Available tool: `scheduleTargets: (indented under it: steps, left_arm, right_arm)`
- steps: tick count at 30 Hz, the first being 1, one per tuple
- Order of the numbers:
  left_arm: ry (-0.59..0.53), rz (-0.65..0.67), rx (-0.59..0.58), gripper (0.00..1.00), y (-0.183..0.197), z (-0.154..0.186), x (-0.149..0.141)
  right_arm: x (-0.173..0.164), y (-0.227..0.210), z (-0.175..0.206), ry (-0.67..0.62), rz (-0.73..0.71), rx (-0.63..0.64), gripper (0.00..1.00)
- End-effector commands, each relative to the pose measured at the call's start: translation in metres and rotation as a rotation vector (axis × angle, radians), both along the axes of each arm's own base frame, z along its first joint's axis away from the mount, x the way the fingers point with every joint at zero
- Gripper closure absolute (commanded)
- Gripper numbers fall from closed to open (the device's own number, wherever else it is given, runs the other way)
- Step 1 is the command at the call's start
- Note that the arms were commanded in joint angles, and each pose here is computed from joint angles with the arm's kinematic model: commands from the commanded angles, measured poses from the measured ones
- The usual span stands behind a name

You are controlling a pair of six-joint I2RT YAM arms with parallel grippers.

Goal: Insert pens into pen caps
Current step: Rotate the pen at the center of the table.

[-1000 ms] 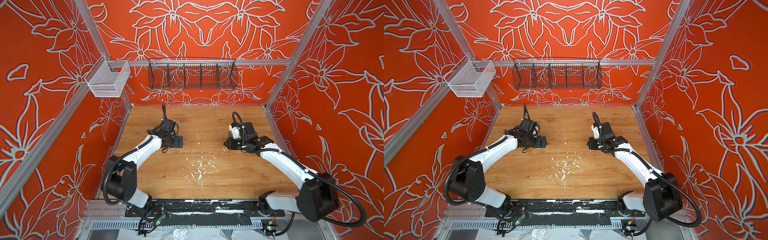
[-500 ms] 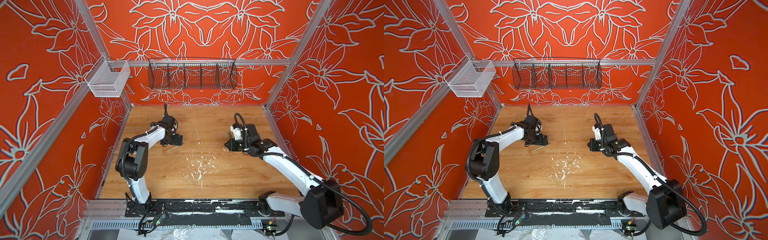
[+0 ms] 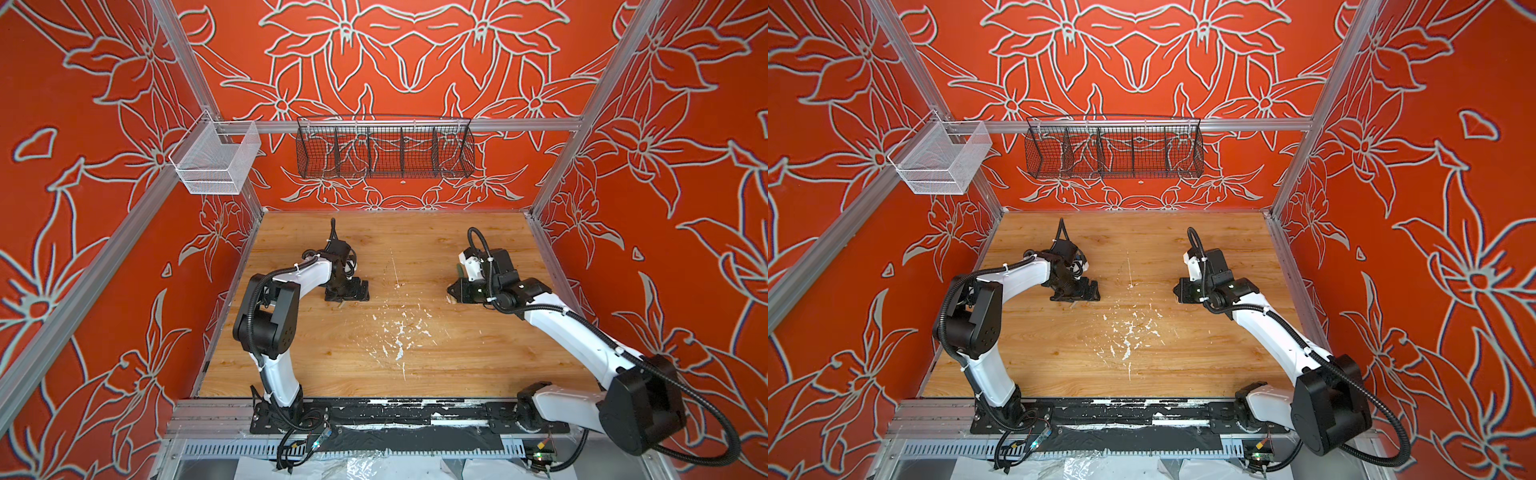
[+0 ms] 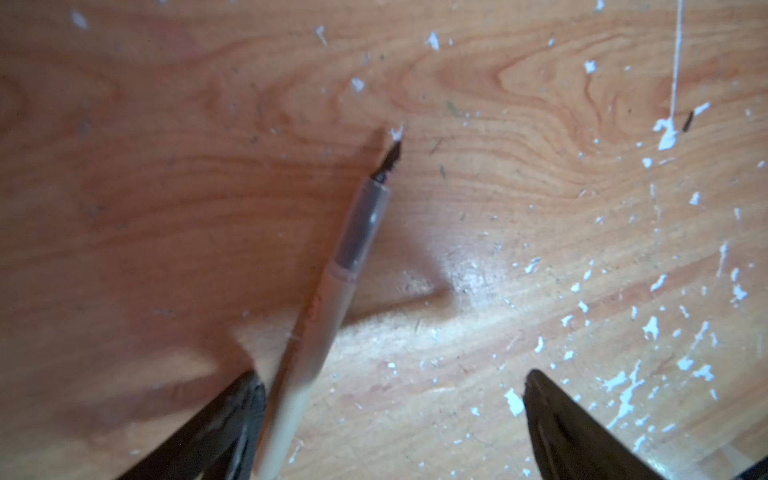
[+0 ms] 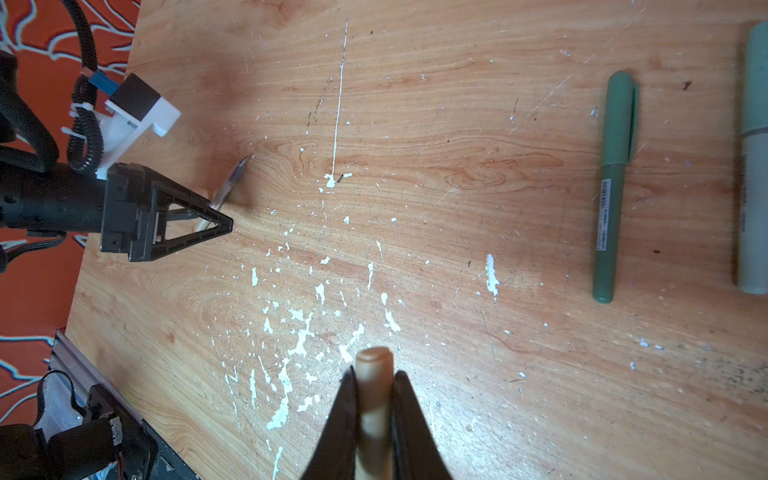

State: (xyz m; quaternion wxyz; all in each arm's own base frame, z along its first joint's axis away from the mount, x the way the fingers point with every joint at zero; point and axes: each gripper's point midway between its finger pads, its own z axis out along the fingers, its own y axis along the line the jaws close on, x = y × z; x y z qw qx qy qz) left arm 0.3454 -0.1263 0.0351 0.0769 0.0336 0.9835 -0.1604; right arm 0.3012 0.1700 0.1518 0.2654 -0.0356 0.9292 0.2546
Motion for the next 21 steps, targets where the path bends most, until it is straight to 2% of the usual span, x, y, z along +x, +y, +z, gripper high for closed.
scheduleTargets:
  steps: [1,4,9,12,16,21]
  left_arm:
    - [0.027,-0.010,0.014,0.03,-0.007,0.005,-0.024]
    - [0.019,-0.001,0.107,0.00,0.002,-0.002,-0.027]
    - [0.043,0.023,0.187,0.10,0.014,-0.011,-0.027]
    - [0.034,0.031,0.209,0.20,0.017,-0.011,-0.021]
    - [0.023,0.019,0.228,0.41,0.017,-0.012,-0.012]
    - [0.024,-0.033,0.228,0.49,0.005,-0.012,-0.012]
  right_arm:
    - [0.000,0.003,-0.004,0.012,0.005,0.013,1.00]
    - [0.000,0.003,-0.004,0.010,0.005,0.016,1.00]
    - [0.000,0.004,-0.005,0.017,0.011,0.019,1.00]
    - [-0.002,0.004,-0.006,0.019,0.008,0.020,1.00]
    - [-0.002,0.003,-0.004,0.013,0.002,0.023,1.00]
    - [-0.003,0.001,-0.004,0.013,-0.002,0.016,1.00]
